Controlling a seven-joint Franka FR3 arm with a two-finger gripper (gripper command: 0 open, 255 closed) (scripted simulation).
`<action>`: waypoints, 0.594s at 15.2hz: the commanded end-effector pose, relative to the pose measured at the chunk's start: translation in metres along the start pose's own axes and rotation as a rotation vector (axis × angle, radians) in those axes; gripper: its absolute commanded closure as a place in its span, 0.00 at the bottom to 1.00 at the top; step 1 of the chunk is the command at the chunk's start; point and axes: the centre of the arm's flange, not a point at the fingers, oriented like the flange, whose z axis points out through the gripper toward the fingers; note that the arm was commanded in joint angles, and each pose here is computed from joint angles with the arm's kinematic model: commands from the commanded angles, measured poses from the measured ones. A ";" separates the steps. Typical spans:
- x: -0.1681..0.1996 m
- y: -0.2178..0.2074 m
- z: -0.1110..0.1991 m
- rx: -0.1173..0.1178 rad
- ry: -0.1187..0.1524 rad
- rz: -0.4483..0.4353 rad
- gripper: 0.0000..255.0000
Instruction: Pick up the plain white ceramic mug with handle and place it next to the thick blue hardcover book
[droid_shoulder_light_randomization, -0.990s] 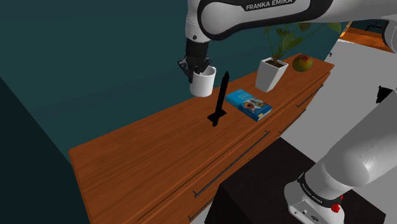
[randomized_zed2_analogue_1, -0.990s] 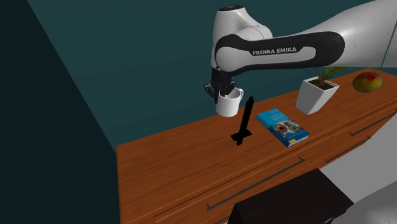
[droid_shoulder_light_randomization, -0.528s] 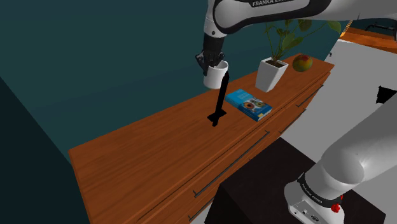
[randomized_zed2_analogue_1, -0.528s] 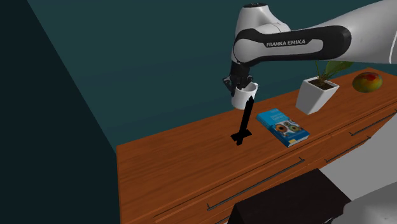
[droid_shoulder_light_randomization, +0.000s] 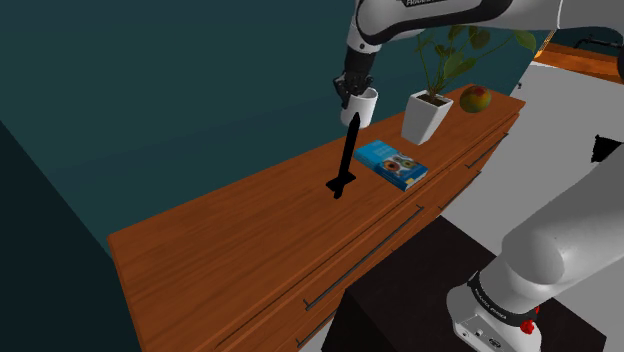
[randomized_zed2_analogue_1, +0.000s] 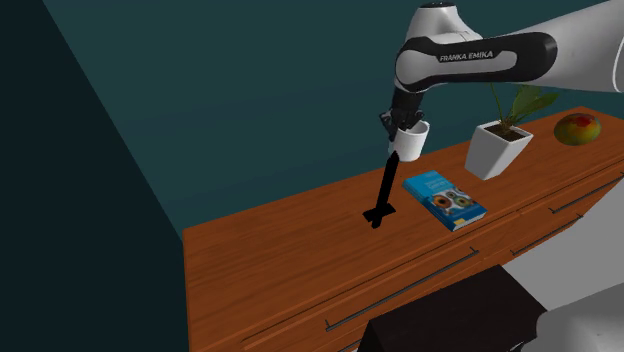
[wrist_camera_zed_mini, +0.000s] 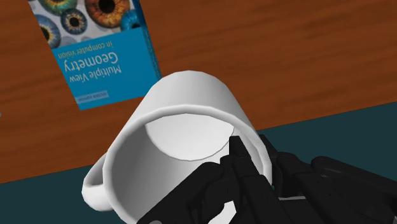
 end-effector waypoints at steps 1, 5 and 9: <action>0.009 0.024 0.003 0.000 0.000 -0.001 1.00; 0.026 0.073 0.006 0.000 0.000 -0.001 1.00; 0.044 0.123 0.008 0.000 0.000 -0.001 1.00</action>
